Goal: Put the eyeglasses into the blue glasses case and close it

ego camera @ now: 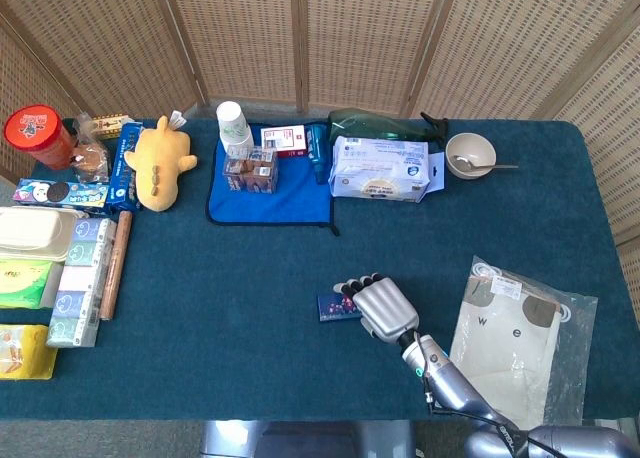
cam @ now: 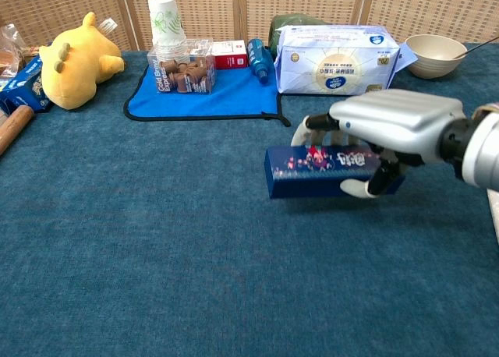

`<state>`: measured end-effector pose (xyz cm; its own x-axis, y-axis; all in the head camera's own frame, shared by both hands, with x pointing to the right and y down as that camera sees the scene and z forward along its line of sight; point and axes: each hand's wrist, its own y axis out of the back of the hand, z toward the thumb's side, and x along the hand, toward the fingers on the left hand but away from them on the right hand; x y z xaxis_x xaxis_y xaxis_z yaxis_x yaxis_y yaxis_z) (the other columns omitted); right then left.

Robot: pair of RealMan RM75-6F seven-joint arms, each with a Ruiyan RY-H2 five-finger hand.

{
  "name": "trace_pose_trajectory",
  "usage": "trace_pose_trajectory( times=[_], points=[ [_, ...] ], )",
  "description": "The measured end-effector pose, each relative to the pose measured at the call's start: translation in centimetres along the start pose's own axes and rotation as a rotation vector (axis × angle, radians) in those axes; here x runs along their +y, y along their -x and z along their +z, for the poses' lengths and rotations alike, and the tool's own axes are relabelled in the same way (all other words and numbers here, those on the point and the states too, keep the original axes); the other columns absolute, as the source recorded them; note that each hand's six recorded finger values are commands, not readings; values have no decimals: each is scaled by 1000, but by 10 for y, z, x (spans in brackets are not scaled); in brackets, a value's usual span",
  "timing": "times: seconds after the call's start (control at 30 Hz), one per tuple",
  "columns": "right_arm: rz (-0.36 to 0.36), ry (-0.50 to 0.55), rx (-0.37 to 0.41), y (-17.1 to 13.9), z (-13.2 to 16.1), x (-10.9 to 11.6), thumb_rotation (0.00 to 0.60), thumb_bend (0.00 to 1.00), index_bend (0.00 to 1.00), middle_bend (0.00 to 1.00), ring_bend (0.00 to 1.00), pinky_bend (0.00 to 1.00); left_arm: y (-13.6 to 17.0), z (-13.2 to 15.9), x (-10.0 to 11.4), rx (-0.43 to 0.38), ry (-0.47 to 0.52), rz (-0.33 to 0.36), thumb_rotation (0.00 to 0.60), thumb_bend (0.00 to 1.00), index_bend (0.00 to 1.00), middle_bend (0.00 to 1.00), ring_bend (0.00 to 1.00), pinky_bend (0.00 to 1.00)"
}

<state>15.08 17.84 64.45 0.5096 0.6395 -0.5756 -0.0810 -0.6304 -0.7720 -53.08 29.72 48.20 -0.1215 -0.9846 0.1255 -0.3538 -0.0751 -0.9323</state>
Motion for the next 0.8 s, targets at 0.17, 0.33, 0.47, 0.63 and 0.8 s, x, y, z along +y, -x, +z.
trace_pose_trajectory(
  times=[0.17, 0.33, 0.47, 0.63, 0.8],
  points=[
    [2, -4, -26, 14, -11, 2, 600, 357, 439, 419, 361, 380, -3, 2, -2, 0, -1, -5, 600, 295, 186, 116, 0, 0],
    [11, -11, -51, 27, -20, -2, 600, 356, 407, 409, 344, 366, -4, 4, -5, 3, -5, -14, 600, 295, 186, 116, 0, 0],
    [23, -16, -64, 37, -24, -7, 600, 358, 283, 322, 232, 302, -4, 4, -7, 7, -9, -22, 600, 295, 186, 116, 0, 0],
    [20, -24, -61, 37, -23, -9, 600, 363, 26, 124, 42, 200, -5, 5, -7, 11, -8, -28, 600, 295, 185, 116, 0, 0],
    [-2, -21, -57, 30, -24, 0, 600, 368, 0, 91, 14, 181, -6, 8, -12, 13, -6, -47, 600, 295, 182, 107, 0, 0]
  ],
)
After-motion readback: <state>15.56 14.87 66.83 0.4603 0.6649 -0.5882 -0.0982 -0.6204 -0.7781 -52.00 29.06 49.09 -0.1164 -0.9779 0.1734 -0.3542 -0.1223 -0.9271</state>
